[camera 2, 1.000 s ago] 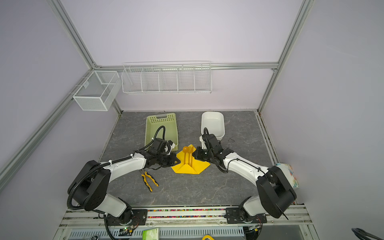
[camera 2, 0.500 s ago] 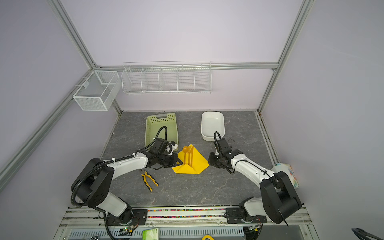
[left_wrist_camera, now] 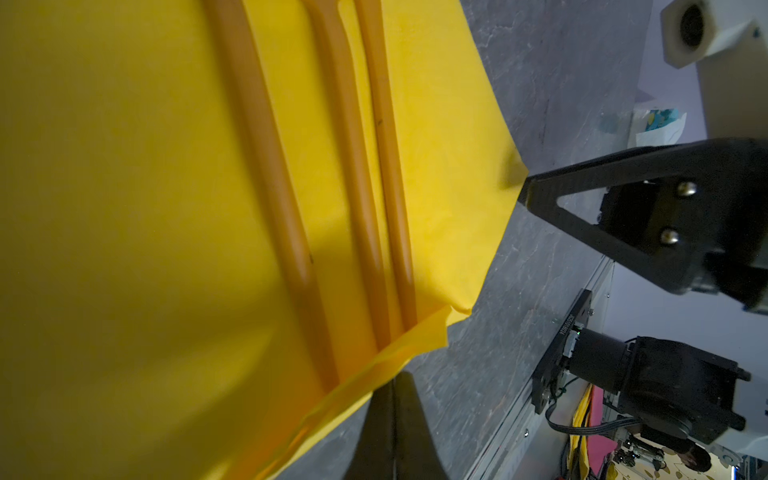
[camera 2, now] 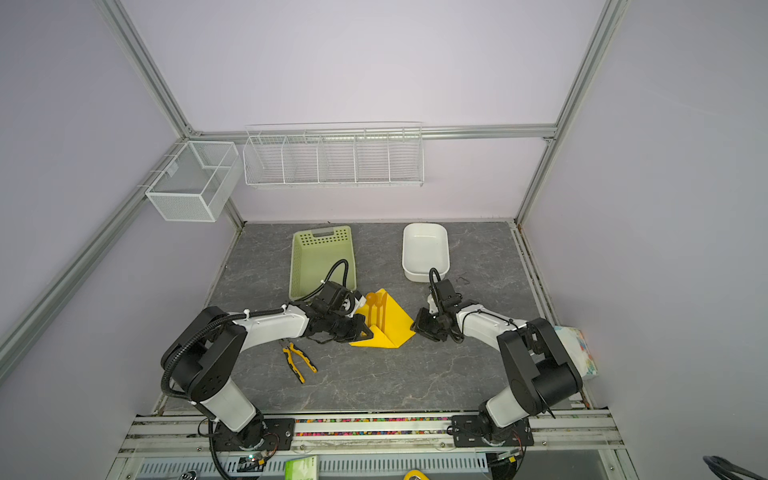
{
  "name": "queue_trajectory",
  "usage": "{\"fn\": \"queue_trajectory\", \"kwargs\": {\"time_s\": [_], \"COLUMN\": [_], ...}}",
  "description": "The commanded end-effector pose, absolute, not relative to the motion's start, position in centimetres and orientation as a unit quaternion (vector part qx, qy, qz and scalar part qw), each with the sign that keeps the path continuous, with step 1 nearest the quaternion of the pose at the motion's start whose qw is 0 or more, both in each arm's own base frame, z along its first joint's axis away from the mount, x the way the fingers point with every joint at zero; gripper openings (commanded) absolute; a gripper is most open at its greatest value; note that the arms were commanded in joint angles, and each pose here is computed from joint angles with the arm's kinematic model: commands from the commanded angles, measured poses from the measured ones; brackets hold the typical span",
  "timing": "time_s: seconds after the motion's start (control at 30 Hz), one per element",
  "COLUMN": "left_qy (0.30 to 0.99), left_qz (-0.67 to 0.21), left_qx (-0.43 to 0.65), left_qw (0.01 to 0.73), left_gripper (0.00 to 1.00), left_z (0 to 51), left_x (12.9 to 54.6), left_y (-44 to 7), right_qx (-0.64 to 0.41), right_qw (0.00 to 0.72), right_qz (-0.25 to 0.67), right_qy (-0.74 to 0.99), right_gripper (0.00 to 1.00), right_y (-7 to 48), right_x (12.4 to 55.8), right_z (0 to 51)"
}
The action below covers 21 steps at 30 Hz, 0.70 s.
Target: Place the utensils on the paper napkin and roll it up
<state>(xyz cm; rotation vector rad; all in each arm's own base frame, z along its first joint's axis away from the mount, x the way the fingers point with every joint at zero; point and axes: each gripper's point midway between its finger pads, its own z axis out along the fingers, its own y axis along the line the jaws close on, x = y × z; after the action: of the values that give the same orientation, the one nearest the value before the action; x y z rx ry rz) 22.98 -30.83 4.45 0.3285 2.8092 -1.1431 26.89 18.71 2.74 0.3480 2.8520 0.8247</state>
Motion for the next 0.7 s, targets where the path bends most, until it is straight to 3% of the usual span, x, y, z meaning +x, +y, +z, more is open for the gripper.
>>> {"fn": "queue_trajectory", "kwargs": {"time_s": [0.0,0.33,0.67], "left_qy": [0.923,0.930,0.929], "left_qz": [-0.362,-0.346,-0.346], "left_qx": [0.117,0.115,0.115], "left_qw": [0.063,0.052,0.057], "left_gripper": [0.00,0.00,0.00], "left_z": [4.6,3.3,3.6], "left_x": [24.1,24.0,24.1], "left_y": [-31.0,-30.7,-30.7], "right_qx": [0.130,0.125,0.123], "right_qw": [0.067,0.081,0.095], "right_qz": [0.297,0.351,0.323], "right_qy": [0.944,0.924,0.934], "right_gripper": [0.42,0.35,0.08], "right_y": [18.7,19.9,19.1], "right_x": [26.9,27.4,27.6], "right_z": [1.9,2.9,3.7]}}
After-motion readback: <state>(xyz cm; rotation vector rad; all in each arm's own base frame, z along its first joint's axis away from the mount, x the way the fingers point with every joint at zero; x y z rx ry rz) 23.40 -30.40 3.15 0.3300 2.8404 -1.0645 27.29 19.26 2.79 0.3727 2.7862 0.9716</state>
